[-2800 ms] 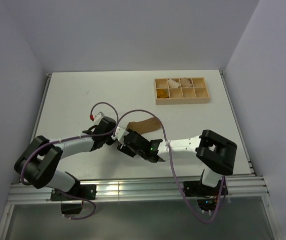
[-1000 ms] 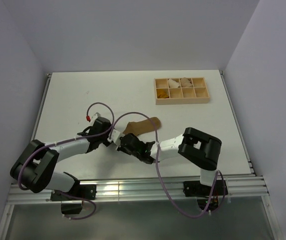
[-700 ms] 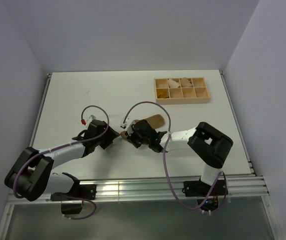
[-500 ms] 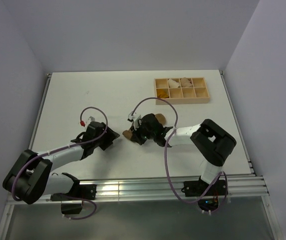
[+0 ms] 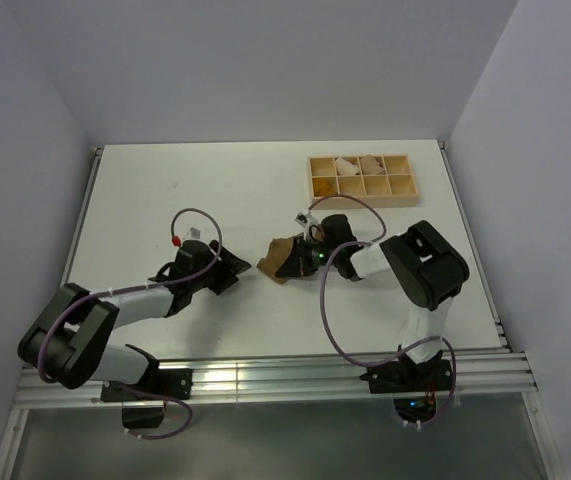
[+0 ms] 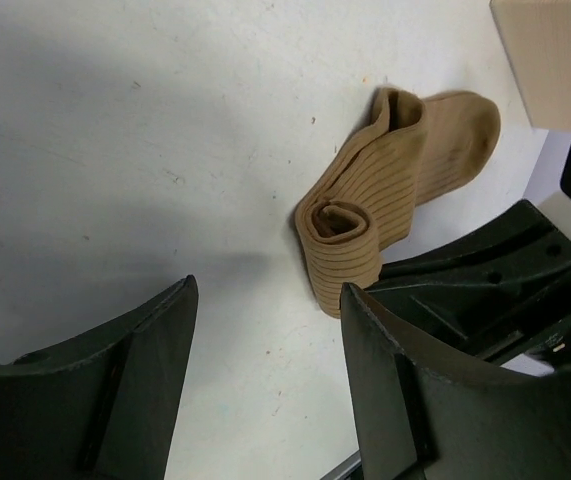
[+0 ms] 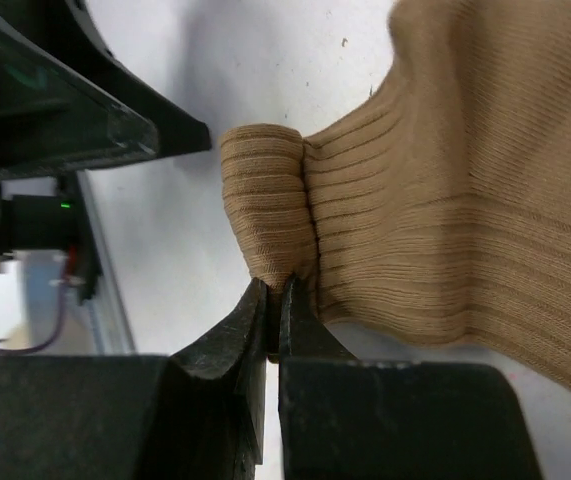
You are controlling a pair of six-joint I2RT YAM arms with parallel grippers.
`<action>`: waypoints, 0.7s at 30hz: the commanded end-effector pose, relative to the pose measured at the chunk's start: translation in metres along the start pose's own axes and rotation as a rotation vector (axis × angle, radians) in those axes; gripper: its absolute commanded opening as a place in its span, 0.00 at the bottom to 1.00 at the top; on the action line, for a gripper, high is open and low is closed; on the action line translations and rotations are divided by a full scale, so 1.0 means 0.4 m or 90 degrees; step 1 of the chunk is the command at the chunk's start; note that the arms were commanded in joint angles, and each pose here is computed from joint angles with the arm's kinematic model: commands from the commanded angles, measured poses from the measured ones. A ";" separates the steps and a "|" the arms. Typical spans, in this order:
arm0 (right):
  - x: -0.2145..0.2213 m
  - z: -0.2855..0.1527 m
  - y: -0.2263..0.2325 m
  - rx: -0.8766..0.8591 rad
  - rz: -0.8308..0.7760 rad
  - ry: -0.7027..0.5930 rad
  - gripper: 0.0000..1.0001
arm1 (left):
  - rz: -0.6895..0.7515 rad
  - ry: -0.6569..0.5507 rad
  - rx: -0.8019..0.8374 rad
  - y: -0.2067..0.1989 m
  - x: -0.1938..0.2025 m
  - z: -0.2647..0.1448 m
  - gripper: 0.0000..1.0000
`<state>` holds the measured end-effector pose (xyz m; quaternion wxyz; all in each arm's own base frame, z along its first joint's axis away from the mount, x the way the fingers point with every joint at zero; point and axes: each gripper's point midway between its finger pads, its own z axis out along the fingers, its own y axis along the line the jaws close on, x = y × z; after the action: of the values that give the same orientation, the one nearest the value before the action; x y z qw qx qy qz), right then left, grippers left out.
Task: Roll the socks
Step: Roll the sock at the center of the board.
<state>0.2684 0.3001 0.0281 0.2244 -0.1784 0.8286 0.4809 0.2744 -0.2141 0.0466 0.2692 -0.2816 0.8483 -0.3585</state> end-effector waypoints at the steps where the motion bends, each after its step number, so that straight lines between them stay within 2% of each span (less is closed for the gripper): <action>1: 0.036 0.000 0.012 -0.058 0.109 0.017 0.00 | 0.023 0.026 0.058 -0.052 0.018 0.013 0.64; 12: 0.052 0.016 -0.013 -0.061 0.198 0.040 0.00 | 0.042 0.052 0.059 -0.055 0.057 0.054 0.63; 21: 0.053 0.019 -0.018 -0.066 0.220 0.042 0.00 | 0.050 0.050 0.024 -0.016 0.060 0.089 0.61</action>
<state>0.2609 0.3051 0.0243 0.1258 -0.0814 0.8137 0.5617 0.2831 -0.2530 0.0370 0.2531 -0.2378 0.8501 -0.3959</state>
